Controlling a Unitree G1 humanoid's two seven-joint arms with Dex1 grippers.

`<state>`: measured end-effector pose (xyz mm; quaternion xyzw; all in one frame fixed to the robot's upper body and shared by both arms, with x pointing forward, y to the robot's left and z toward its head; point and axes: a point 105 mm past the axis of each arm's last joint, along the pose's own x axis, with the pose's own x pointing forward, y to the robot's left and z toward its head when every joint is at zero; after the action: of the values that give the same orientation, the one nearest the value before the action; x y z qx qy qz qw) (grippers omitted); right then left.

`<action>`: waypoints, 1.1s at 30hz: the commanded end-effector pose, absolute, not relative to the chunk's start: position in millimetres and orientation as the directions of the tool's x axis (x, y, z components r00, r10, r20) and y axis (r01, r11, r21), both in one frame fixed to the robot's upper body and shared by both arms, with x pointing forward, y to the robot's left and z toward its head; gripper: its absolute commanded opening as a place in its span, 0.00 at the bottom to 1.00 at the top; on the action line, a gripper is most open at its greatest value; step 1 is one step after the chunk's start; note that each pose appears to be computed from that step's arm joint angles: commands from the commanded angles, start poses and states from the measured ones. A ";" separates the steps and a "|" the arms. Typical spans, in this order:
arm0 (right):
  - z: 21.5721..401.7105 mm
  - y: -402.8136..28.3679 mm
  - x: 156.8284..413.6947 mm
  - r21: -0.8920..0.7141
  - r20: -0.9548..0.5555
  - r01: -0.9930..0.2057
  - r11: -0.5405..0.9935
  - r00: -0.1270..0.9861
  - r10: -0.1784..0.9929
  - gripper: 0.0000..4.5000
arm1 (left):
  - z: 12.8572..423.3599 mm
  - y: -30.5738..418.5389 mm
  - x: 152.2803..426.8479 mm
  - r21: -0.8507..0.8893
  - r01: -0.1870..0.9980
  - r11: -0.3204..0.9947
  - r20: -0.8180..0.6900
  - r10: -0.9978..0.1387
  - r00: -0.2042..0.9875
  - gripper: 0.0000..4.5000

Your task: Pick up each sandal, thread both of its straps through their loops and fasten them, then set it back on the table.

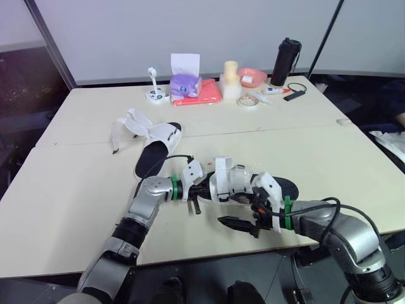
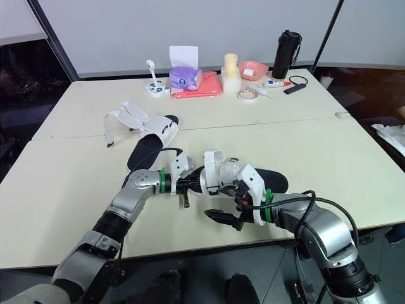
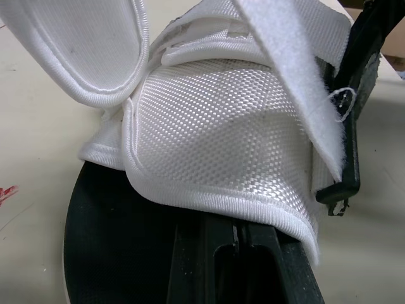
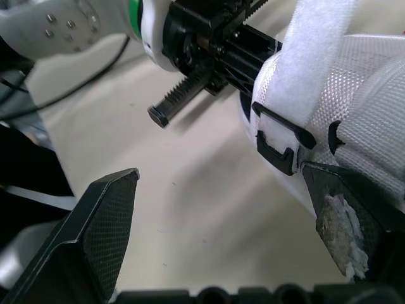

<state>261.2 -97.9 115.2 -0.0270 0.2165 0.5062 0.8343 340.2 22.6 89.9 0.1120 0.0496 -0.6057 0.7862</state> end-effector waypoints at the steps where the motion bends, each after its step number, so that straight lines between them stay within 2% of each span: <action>1: 122.9 -79.0 251.1 0.244 -0.337 -0.893 0.379 0.288 0.896 0.98 | 70.6 15.7 329.8 0.062 0.977 0.203 -0.263 -0.941 0.212 0.00; 6: 113.5 -80.6 242.3 0.236 -0.394 -0.907 0.348 0.238 0.888 0.98 | 70.4 15.8 330.2 0.062 0.976 0.207 -0.262 -0.941 0.216 0.00; 14: 113.5 -82.8 261.2 0.206 -0.380 -0.881 0.427 0.330 0.864 0.98 | 69.9 14.8 329.5 0.060 0.976 0.207 -0.259 -0.941 0.216 0.00; 26: 108.7 -86.7 273.9 0.218 -0.393 -0.838 0.501 0.395 0.831 0.98 | 69.5 13.0 328.2 0.061 0.978 0.198 -0.261 -0.943 0.207 0.00; 29: 107.9 -89.4 275.9 0.223 -0.397 -0.827 0.516 0.406 0.823 0.81 | 69.3 12.0 328.0 0.060 0.979 0.196 -0.261 -0.943 0.205 0.00; 33: 106.3 -92.3 277.0 0.228 -0.407 -0.818 0.528 0.413 0.815 0.36 | 69.6 10.9 328.0 0.061 0.979 0.196 -0.258 -0.944 0.205 0.00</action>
<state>273.1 -91.3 95.4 0.0003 0.2600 0.4870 0.8338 336.6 14.0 89.8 0.1035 0.0452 -0.6145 0.7808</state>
